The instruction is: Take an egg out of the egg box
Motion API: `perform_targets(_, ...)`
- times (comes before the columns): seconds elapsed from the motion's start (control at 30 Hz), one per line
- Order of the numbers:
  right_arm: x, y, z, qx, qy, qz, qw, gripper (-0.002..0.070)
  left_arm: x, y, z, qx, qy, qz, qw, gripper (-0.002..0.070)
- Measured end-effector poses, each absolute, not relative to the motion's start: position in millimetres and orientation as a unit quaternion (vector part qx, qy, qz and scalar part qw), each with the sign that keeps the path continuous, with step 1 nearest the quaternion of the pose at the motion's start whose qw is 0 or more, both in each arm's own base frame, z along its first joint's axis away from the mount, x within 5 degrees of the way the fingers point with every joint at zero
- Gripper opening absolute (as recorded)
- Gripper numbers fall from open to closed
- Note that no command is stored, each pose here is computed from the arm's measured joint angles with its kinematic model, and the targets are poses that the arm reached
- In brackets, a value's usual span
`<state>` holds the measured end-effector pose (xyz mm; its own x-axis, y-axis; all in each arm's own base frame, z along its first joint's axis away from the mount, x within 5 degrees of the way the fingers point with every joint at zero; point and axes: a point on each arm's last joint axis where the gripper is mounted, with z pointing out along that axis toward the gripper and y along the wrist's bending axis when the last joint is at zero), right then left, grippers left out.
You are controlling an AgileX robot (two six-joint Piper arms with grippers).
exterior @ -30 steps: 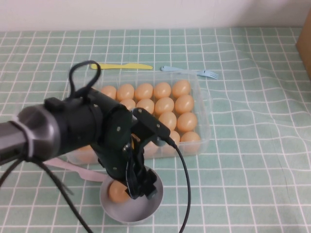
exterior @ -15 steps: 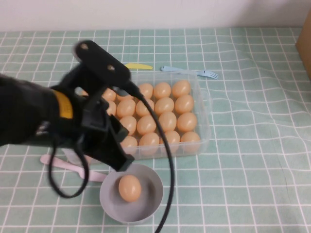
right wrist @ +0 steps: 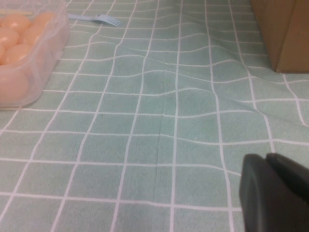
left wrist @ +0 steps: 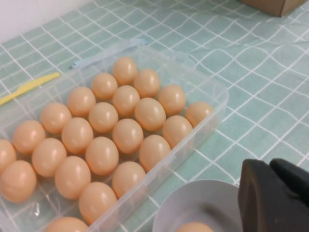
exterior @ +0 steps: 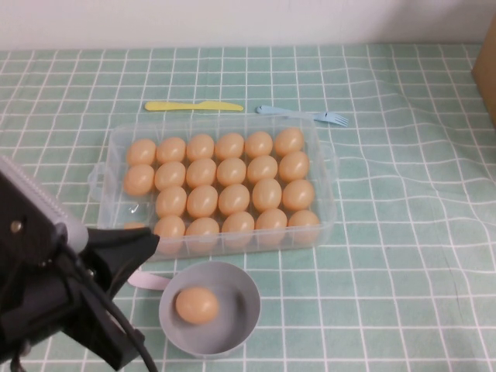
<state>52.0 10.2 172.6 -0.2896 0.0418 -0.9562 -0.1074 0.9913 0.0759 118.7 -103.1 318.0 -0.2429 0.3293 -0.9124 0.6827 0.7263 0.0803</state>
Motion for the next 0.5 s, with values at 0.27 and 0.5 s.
perform_targets(0.27,52.0,10.2,172.6,-0.020,0.801,0.063,0.596,-0.0017,118.7,-102.6,297.5,0.320,0.741,-0.178,0.563,-0.0002)
perform_targets(0.5,52.0,10.2,172.6,-0.020,0.801,0.063,0.596,-0.0017,112.3,-95.6,265.2,0.285,0.650,-0.201,0.675,-0.0002)
